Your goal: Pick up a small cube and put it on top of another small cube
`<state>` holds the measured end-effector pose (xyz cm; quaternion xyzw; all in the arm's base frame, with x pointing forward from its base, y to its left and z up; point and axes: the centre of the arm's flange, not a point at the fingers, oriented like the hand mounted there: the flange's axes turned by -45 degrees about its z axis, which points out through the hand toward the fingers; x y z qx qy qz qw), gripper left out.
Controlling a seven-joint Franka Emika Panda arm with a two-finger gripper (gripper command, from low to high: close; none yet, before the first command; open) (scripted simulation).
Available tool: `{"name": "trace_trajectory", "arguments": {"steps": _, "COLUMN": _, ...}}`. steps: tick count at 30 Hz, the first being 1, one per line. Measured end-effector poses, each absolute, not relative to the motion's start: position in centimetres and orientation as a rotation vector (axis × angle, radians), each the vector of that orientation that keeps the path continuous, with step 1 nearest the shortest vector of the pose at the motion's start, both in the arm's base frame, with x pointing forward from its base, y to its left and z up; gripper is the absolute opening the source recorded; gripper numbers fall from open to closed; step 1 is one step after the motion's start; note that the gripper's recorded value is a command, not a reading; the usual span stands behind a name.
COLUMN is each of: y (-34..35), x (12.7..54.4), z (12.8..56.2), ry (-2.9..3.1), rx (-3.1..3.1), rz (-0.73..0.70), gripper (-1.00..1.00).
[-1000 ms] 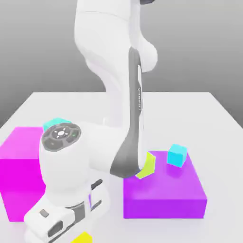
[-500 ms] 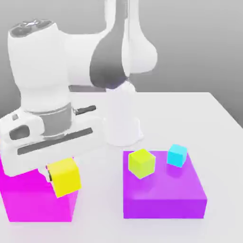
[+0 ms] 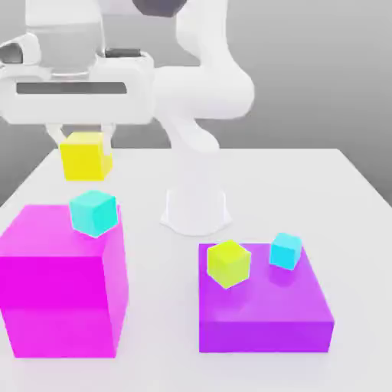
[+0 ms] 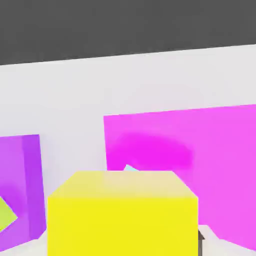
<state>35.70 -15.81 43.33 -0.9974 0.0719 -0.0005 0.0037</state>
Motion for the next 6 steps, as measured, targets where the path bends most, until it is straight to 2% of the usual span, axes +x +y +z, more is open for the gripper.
{"name": "trace_trajectory", "arguments": {"steps": 2, "y": -15.8, "x": 35.5, "z": 40.7, "ry": 0.237, "rx": -3.127, "rz": -0.002, "gripper": -1.0}}
{"name": "trace_trajectory", "arguments": {"steps": 3, "y": -15.8, "x": 35.4, "z": 39.7, "ry": 0.239, "rx": -3.127, "rz": -0.001, "gripper": 1.0}}
{"name": "trace_trajectory", "arguments": {"steps": 6, "y": -15.8, "x": 35.4, "z": 39.7, "ry": 0.239, "rx": -3.127, "rz": -0.001, "gripper": 1.0}}
